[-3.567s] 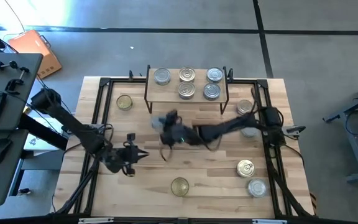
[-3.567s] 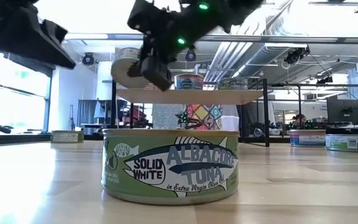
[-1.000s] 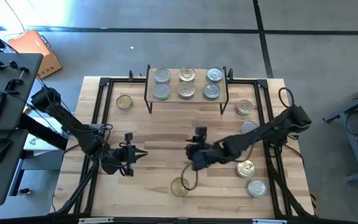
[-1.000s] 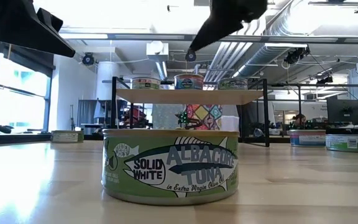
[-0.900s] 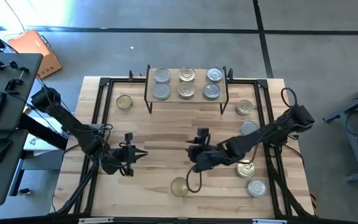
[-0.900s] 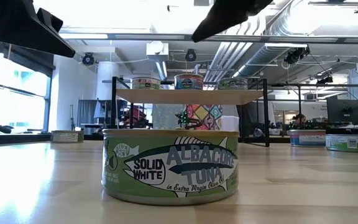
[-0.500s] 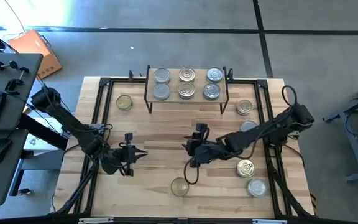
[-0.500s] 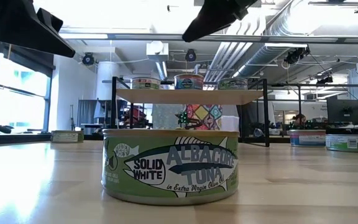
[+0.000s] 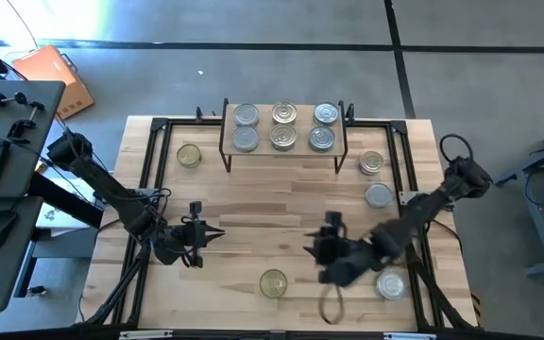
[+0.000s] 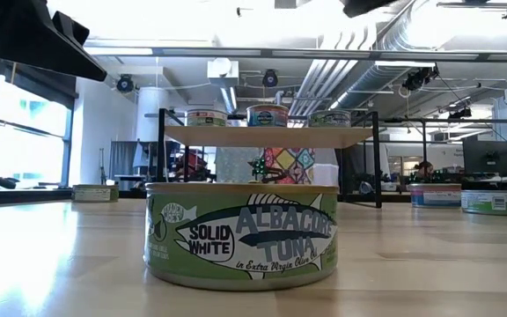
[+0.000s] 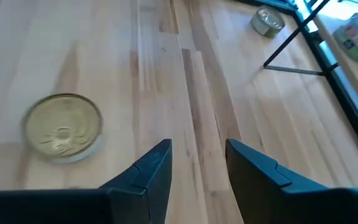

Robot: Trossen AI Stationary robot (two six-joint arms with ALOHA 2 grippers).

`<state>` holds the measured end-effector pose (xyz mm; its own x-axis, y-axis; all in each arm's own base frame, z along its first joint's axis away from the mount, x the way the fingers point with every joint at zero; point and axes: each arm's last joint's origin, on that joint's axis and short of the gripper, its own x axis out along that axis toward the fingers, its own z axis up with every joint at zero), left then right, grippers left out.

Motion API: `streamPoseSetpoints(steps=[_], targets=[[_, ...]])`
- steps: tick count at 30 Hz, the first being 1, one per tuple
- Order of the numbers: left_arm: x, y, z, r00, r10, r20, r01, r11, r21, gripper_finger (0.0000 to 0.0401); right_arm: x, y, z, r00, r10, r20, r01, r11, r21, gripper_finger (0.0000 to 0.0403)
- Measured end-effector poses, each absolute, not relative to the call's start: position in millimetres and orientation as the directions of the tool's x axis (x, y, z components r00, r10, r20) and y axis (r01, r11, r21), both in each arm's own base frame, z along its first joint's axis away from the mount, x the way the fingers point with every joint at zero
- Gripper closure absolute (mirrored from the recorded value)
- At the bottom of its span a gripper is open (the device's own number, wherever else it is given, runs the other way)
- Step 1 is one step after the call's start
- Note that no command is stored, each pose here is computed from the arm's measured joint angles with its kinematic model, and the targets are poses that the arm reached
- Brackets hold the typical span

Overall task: Stack canned seafood by type on shelf
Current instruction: Stack the green tuna can on top of the other green tuna can on the shelf

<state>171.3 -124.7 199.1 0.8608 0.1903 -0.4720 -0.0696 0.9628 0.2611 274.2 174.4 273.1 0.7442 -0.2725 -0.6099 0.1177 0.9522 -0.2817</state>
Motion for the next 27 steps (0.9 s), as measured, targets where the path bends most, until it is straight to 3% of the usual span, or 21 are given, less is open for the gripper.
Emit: streamPoseSetpoints(steps=[14, 27], targets=[[171, -125, 199, 0.861, 0.190, -0.472, -0.069, 0.963, 0.262, 0.0386, 207, 221, 269, 0.770, -0.325, -0.550, 0.241, 0.945, -0.222, 0.0262], [171, -125, 199, 0.861, 0.190, -0.472, -0.069, 0.963, 0.261, 0.0386, 197, 212, 263, 0.691, -0.370, -0.621, 0.336, 0.925, -0.177, 0.0262]])
